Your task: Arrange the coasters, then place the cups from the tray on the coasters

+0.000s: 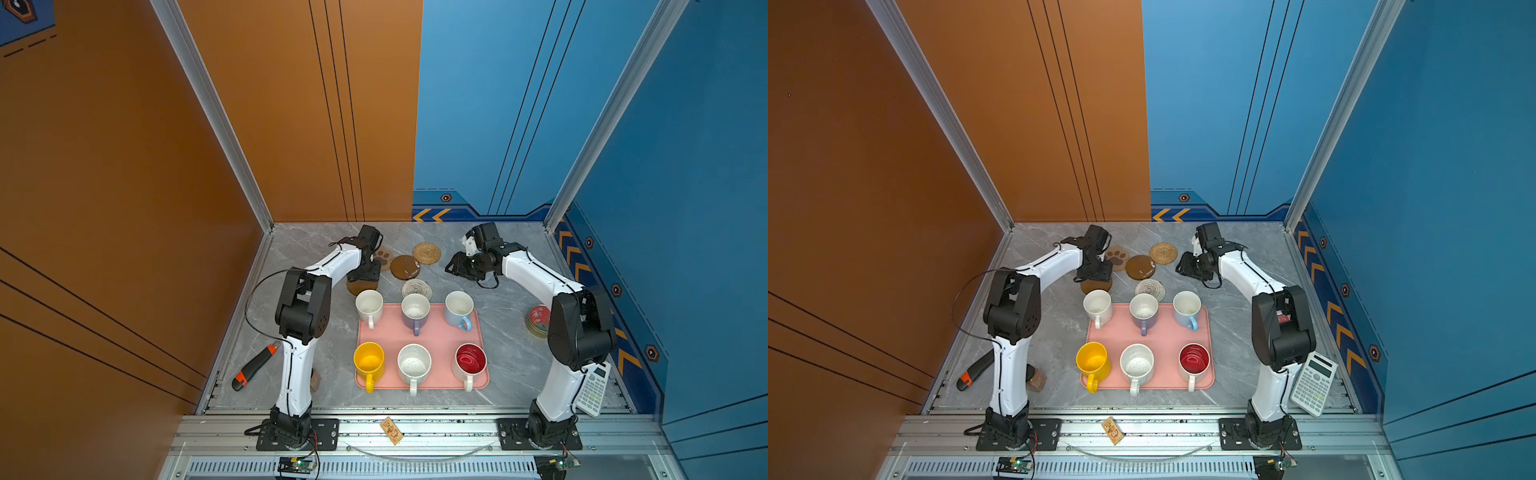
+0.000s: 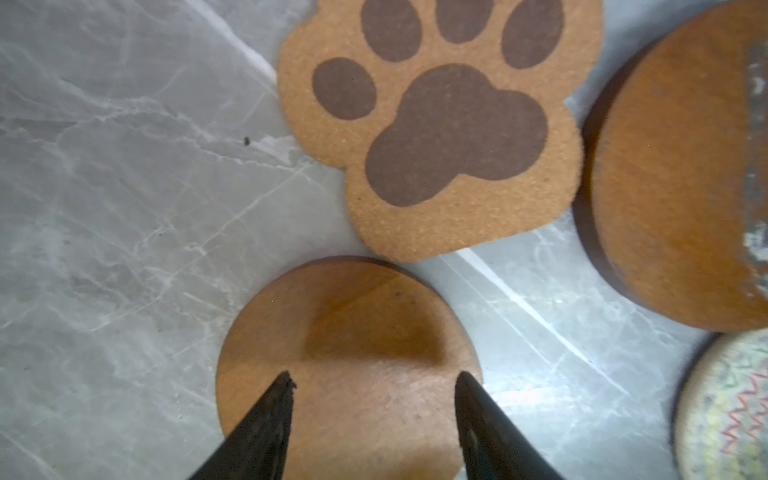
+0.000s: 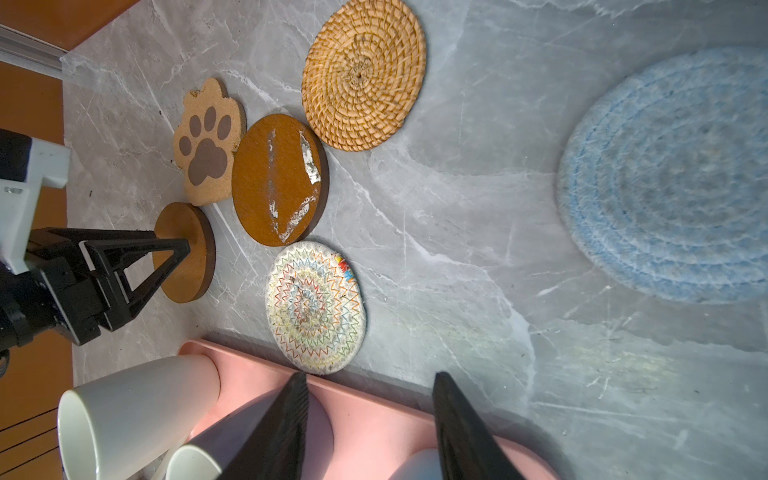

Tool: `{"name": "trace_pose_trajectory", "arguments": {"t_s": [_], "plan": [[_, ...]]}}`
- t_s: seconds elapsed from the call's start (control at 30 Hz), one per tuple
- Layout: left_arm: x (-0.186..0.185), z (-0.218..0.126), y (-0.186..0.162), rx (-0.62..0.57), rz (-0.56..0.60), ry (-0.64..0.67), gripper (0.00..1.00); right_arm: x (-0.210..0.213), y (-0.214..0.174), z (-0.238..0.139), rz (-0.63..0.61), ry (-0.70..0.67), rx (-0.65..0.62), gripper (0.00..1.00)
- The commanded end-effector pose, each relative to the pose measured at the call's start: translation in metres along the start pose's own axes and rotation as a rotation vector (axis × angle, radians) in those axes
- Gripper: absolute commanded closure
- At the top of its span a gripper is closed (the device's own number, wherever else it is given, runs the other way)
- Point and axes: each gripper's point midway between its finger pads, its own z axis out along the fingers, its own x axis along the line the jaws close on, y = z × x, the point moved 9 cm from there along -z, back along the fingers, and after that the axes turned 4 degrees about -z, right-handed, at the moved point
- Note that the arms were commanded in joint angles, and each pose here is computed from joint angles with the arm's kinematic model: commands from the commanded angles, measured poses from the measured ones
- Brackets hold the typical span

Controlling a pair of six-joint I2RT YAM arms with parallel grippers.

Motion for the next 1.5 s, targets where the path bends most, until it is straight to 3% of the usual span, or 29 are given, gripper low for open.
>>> {"name": "trace_pose_trajectory", "arguments": {"t_s": [0.0, 0.4, 0.6, 1.1, 1.47], "plan": [[-0.002, 0.006, -0.005, 0.035, 0.007, 0.014, 0.36, 0.006, -0.001, -0.010, -0.006, 0.024, -0.021, 0.52], [-0.003, 0.024, -0.026, 0.091, 0.053, 0.087, 0.23, 0.005, -0.002, -0.005, -0.005, 0.027, -0.009, 0.52], [0.003, 0.032, -0.032, 0.105, 0.058, 0.141, 0.23, 0.005, -0.002, -0.005, -0.006, 0.028, -0.009, 0.52], [0.035, 0.041, -0.013, 0.092, 0.007, 0.207, 0.43, 0.005, -0.003, -0.007, -0.004, 0.029, -0.009, 0.52], [0.040, 0.046, 0.024, 0.051, -0.025, 0.195, 0.43, 0.005, -0.005, -0.012, -0.006, 0.023, -0.017, 0.52]]}}
